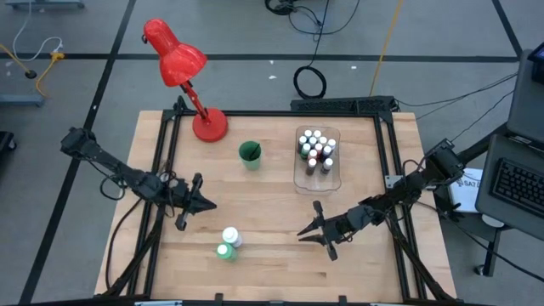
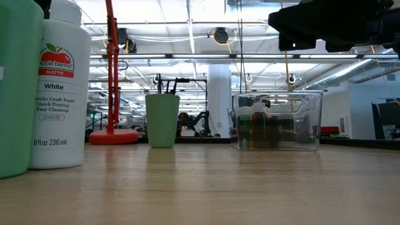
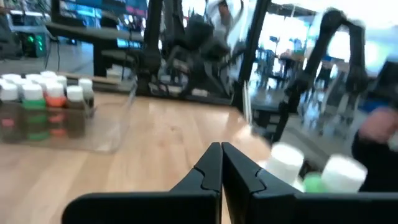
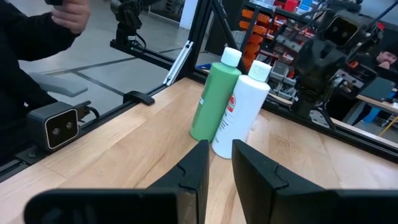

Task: Pick & Place Paint Supplies
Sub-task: Put the green paint bottle into the transparent bin

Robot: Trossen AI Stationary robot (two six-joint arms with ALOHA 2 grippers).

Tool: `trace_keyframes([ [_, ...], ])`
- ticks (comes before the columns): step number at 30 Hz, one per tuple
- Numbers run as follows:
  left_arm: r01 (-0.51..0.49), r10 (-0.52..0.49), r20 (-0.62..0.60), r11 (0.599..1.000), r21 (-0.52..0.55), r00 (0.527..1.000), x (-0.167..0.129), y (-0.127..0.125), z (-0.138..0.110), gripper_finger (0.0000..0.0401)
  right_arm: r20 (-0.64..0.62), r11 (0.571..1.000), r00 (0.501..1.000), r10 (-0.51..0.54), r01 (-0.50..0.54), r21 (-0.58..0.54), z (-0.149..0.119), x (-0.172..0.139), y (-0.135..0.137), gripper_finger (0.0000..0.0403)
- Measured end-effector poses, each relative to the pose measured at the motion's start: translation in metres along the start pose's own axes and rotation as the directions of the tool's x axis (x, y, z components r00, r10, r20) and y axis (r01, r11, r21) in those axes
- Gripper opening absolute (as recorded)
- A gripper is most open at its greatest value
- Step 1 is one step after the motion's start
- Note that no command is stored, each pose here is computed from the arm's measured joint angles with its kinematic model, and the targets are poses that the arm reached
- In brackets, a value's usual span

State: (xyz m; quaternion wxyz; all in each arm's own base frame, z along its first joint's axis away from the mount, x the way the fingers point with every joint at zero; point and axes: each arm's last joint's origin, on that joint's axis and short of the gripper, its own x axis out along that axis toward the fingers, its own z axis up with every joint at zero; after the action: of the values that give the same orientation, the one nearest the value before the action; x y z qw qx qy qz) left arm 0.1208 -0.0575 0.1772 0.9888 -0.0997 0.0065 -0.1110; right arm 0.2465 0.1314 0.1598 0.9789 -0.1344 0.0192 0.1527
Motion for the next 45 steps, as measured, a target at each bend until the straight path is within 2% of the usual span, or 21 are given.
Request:
trace_keyframes([
  [2,-0.007,0.008,-0.030,0.999,0.044,1.000,0.001,-0.001,-0.004,0.0004,0.000,1.000,1.000,-0.001,0.001,-0.001,0.000,0.000,0.000,0.0063],
  [5,-0.076,0.080,-0.040,0.992,0.102,0.996,0.004,0.000,-0.007,0.0008,-0.001,1.000,1.000,-0.005,0.005,-0.002,0.000,0.000,-0.001,0.0064],
  [7,-0.127,0.132,-0.038,0.985,0.114,0.991,0.006,0.002,-0.009,0.0009,-0.010,1.000,1.000,-0.006,0.005,-0.003,-0.001,0.000,-0.002,0.0063],
  [10,-0.135,0.141,-0.042,0.984,0.120,0.989,0.008,0.001,-0.010,0.0009,-0.030,1.000,1.000,-0.002,0.002,-0.005,-0.003,0.000,-0.002,0.0064],
  [17,-0.098,0.100,-0.009,0.985,0.145,0.995,0.013,-0.001,-0.008,0.0010,-0.031,1.000,1.000,-0.002,0.001,-0.008,-0.003,0.000,-0.002,0.0064],
  [21,-0.091,0.087,0.047,0.992,0.085,0.995,0.017,-0.005,0.001,0.0010,-0.033,1.000,0.999,-0.009,0.008,-0.009,-0.004,0.001,-0.004,0.0064],
  [24,-0.024,0.023,0.022,0.998,0.060,1.000,0.023,-0.010,0.007,0.0010,-0.036,1.000,0.999,-0.020,0.020,-0.009,-0.005,0.001,-0.007,0.0063],
  [28,0.086,-0.080,-0.049,0.988,0.130,0.996,0.032,-0.026,0.016,0.0010,-0.046,0.999,0.998,-0.037,0.037,-0.010,-0.006,0.002,-0.012,0.0064],
  [33,0.089,-0.068,-0.095,0.968,0.234,0.993,0.042,-0.045,0.034,0.0010,-0.067,0.999,0.997,-0.049,0.048,-0.013,-0.009,0.003,-0.016,0.0064],
  [38,0.107,-0.084,-0.111,0.969,0.222,0.990,0.049,-0.056,0.044,0.0010,-0.066,0.999,0.997,-0.049,0.049,-0.007,-0.009,0.003,-0.017,0.0064],
  [41,0.114,-0.090,-0.118,0.969,0.219,0.989,0.052,-0.060,0.044,0.0011,-0.060,1.000,0.998,-0.026,0.026,-0.006,-0.009,0.002,-0.014,0.0064],
  [45,0.139,-0.109,-0.142,0.964,0.226,0.984,0.053,-0.066,0.039,0.0028,0.020,0.996,0.997,0.080,-0.080,-0.026,-0.001,0.001,-0.004,0.0063],
])
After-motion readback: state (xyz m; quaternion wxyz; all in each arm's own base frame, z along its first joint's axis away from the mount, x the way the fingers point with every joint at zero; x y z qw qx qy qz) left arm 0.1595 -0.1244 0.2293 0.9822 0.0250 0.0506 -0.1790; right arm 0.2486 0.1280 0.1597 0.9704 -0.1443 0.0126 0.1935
